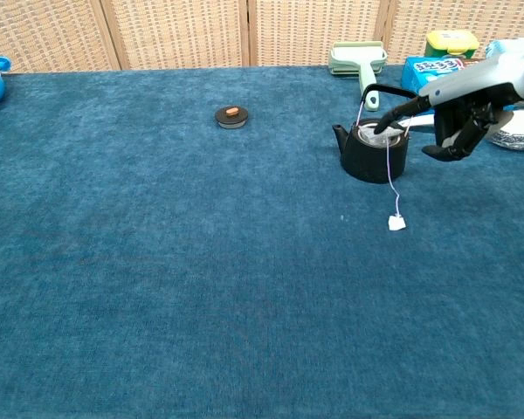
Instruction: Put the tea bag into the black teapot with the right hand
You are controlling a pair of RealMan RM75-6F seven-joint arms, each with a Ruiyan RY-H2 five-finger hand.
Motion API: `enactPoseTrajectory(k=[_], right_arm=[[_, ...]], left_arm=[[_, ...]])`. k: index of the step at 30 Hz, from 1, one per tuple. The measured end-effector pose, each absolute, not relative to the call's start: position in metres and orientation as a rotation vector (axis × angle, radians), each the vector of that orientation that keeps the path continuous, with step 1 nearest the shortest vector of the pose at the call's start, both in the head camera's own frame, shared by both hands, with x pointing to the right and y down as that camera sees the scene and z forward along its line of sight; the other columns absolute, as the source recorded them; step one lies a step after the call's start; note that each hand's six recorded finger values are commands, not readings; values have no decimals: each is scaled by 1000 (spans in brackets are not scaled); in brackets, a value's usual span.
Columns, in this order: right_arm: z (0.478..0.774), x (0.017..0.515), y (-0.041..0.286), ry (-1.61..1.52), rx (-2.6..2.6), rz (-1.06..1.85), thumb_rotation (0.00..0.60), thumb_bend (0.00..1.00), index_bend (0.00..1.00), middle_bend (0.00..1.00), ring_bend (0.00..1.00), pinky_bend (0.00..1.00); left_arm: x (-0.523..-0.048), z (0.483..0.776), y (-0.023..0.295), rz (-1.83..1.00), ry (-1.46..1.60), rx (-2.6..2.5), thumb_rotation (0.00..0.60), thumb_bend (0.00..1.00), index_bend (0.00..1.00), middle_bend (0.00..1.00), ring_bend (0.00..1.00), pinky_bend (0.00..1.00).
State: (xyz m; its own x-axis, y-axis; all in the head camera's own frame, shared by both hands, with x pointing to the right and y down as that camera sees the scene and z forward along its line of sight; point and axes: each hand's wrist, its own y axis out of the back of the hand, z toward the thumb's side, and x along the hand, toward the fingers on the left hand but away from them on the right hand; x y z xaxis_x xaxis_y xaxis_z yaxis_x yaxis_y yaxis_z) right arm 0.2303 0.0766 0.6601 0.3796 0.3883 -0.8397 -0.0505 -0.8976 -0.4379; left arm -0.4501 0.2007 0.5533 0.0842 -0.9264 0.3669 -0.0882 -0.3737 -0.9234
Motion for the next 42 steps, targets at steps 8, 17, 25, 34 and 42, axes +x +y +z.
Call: enactPoseTrajectory(k=[8,17,25,34,42], right_arm=[[674,230,72,-251,-2231,1591,600,677,32,1000,1000,1000],[683,221,64,-236,-2206,1610,600,676,32,1000,1000,1000],[687,217,55,-243,-2174,1634,600,676,32,1000,1000,1000],[680,218,58,-256,-2157,1632,600,674,32,1000,1000,1000],[648,215,61,-358,-2167,1531,600,663,32,1000,1000,1000]], left_arm=[[-451,554,201,-1383,1030,-1596,600,287,141,116,31,137],[-454,554,202,-1390,1036,-1591,600,286,141,116,31,137],[-458,555,203,-1399,1041,-1589,600,287,141,116,32,137],[-457,555,202,-1389,1042,-1593,600,287,141,116,31,137],[-457,551,205,-1383,1054,-1591,600,287,141,116,31,137]])
